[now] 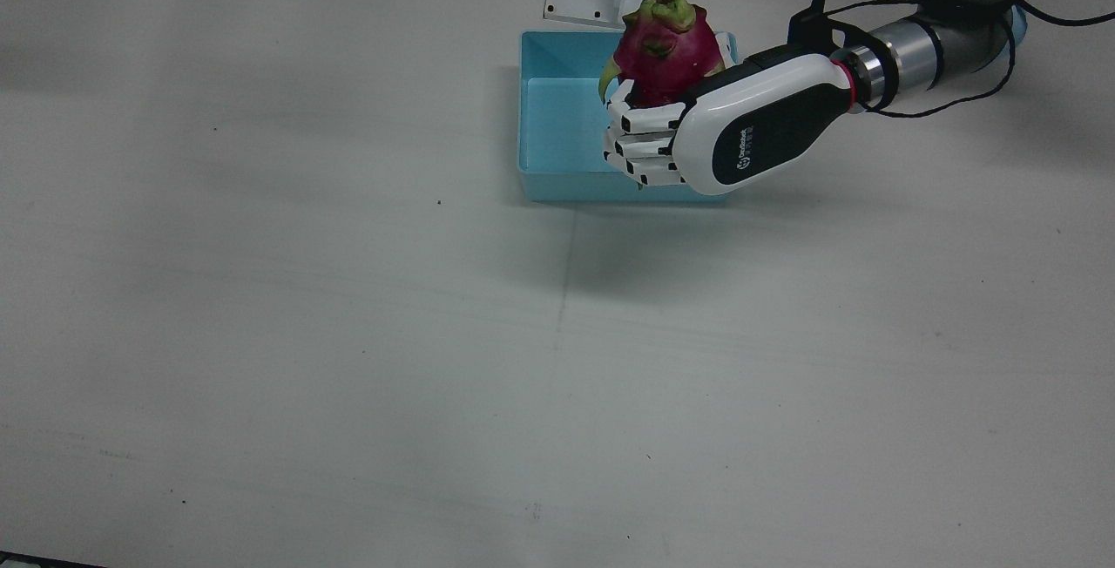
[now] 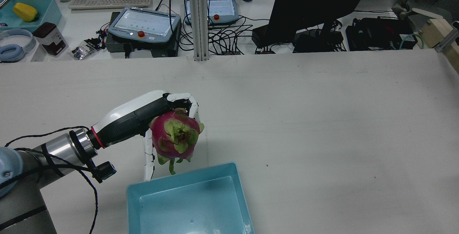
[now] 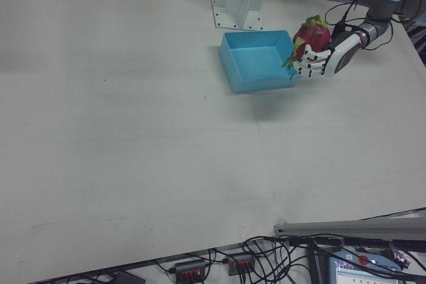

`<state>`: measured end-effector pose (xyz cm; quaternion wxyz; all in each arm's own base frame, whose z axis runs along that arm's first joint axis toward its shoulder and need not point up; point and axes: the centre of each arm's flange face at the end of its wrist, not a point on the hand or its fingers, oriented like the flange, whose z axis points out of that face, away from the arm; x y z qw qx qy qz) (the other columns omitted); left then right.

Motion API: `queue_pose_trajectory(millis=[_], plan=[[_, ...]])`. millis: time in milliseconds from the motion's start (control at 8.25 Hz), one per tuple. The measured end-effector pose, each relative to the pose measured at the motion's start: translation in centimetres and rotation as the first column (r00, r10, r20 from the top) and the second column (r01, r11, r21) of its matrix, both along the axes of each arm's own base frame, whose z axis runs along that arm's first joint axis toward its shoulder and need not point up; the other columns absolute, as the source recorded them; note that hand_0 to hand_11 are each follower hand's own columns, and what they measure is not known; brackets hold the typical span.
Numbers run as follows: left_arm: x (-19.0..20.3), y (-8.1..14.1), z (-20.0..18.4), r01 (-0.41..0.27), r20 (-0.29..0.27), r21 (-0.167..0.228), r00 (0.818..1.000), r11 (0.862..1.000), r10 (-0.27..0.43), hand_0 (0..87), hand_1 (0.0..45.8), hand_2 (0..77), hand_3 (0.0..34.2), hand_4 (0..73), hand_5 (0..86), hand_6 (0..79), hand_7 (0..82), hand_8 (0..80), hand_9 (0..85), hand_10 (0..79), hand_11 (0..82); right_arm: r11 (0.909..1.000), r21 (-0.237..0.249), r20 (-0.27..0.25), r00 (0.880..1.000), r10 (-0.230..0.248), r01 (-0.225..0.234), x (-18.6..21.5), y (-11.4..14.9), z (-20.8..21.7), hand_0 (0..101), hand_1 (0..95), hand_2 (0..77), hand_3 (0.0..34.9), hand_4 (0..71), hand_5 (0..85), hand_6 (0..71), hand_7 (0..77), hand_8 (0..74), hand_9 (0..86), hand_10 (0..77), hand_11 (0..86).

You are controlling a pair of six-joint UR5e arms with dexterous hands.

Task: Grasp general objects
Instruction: 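Carry the dragon fruit with the left hand over the blue tray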

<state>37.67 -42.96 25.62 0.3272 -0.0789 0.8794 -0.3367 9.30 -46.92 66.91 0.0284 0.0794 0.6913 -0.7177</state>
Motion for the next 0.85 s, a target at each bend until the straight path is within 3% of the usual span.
queue_pose_trajectory(millis=[606,848], plan=[[3.9,3.2,-2.0,-0.042,-0.037,-0.019,0.998,0.999,0.041,50.3,0.0,0.5,0.0,10.9,68.7,34.9,69.3,26.2,42.0,32.7,40.9,1.0000,0.000,0.000,1.000,0.000,0.000,0.0,0.0,0.0,0,94.9,77.4,0.0,0.0,0.0,0.0,0.0,0.0,0.5,0.0,0.0],[4.7,4.2,-2.1,-0.068,-0.039,-0.016,0.997,0.998,0.067,50.5,0.0,0.5,0.0,10.9,68.7,32.2,71.4,16.4,30.5,32.7,31.6,1.0000,0.000,0.000,1.000,0.000,0.000,0.0,0.0,0.0,0,94.9,77.4,0.0,0.0,0.0,0.0,0.0,0.0,0.5,0.0,0.0]])
